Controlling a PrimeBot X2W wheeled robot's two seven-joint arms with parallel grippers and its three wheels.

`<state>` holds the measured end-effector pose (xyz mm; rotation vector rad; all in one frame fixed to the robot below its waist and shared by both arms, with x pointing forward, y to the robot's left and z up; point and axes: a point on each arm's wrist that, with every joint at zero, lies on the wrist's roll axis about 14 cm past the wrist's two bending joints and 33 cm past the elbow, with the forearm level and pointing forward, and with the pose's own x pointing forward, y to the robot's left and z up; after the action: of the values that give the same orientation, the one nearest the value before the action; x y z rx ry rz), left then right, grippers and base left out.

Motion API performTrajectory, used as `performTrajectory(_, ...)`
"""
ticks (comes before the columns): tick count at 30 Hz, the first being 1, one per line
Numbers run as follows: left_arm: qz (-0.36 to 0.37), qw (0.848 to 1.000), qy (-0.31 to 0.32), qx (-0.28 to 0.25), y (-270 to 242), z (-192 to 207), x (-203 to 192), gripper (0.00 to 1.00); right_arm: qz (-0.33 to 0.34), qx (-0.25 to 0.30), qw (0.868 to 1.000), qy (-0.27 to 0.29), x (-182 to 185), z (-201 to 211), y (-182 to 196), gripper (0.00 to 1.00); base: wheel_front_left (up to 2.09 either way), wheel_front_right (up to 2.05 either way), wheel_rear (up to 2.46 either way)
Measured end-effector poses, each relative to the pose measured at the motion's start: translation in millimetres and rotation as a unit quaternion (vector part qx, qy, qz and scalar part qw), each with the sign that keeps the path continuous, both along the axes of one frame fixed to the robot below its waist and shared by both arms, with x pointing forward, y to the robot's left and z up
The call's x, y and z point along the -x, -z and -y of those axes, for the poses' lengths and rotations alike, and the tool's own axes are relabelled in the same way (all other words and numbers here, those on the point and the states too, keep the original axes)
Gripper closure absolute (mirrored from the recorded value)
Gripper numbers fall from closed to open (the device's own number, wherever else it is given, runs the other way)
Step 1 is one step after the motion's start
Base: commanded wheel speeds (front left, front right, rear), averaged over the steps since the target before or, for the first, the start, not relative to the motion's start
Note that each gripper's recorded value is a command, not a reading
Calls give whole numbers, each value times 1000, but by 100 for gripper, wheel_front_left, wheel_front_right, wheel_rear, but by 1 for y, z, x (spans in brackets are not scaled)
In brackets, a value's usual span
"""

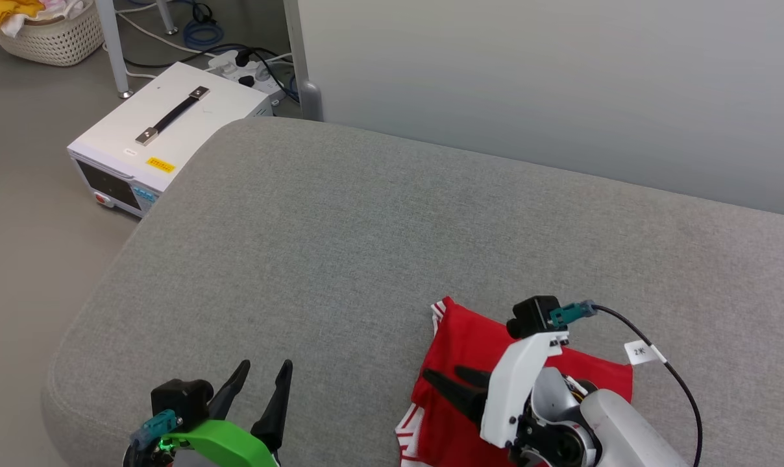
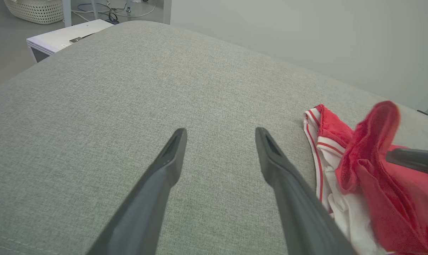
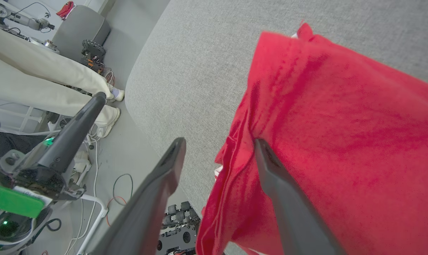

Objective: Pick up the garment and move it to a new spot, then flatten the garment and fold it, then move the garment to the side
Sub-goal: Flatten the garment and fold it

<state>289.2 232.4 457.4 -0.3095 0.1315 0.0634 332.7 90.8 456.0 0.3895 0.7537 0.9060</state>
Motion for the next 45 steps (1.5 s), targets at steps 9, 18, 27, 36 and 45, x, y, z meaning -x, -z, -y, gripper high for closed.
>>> performTrajectory(9,14,1000,13,1,-8,7,-7,0,69,19,997,-24,-5,-8,-24,0,0,0,0)
performTrajectory(18,56,998,33,5,-34,20,-24,0,239,59,968,43,-48,35,-76,0,0,0,0)
performTrajectory(27,122,991,57,1,-73,38,-47,0,403,111,895,158,-87,144,-132,0,0,0,0)
performTrajectory(36,163,983,83,-1,-91,58,-55,0,429,84,848,299,-67,228,-133,0,0,0,0)
performTrajectory(45,167,982,88,-4,-87,65,-51,0,420,54,822,381,-35,253,-118,0,0,0,0)
